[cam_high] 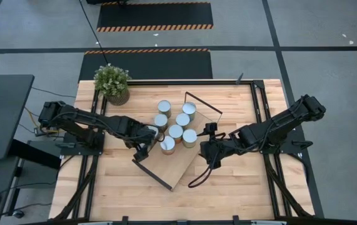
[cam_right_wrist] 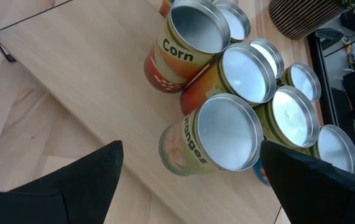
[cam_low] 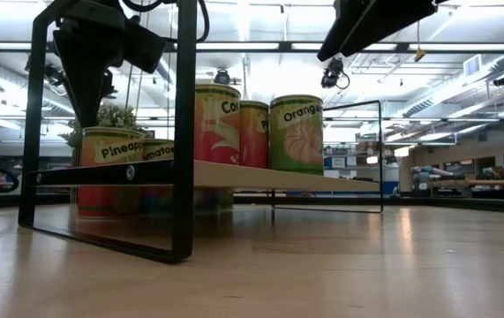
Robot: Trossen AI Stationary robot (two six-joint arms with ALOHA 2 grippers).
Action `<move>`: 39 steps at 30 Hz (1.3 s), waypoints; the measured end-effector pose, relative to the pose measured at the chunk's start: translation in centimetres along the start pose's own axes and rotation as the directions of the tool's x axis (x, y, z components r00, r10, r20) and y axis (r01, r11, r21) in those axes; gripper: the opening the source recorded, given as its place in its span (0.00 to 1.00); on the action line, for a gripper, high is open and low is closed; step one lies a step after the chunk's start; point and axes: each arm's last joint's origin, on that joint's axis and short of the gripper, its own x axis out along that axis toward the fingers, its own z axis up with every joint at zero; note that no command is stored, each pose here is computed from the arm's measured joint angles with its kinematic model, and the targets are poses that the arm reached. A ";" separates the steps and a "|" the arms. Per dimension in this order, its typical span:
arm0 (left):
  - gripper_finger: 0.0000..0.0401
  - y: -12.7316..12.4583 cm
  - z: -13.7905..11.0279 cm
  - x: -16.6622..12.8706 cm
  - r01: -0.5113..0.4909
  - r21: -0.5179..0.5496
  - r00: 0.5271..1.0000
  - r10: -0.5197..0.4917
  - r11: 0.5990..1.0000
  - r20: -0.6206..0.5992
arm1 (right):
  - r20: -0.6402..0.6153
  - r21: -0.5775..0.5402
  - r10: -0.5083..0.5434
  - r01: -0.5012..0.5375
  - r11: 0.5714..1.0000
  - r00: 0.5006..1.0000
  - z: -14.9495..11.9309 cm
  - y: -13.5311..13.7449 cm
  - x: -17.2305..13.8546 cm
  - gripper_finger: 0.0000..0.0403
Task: Pick and place cans onto a shelf
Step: Put the left canned pineapple on the shelf
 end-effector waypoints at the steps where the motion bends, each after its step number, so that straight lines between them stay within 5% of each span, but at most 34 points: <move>1: 0.99 0.0 0.0 0.0 -0.003 0.001 1.000 0.003 1.000 0.003 | 0.000 0.000 0.000 0.000 1.000 1.000 0.0 0.0 0.0 0.96; 21: 0.99 0.3 -0.2 1.9 -0.010 0.009 1.000 0.010 1.000 -0.012 | 0.017 0.000 0.001 -0.001 1.000 1.000 0.2 0.0 0.0 0.96; 34: 0.99 1.5 0.8 1.2 0.232 -0.138 0.953 -0.253 0.963 -0.166 | 0.020 -0.006 0.002 -0.002 1.000 1.000 0.2 0.0 0.0 0.96; 39: 0.99 3.1 1.5 -3.2 0.292 -0.153 0.954 -0.298 0.944 -0.022 | 0.020 -0.007 0.013 -0.013 1.000 1.000 0.2 0.1 0.0 0.96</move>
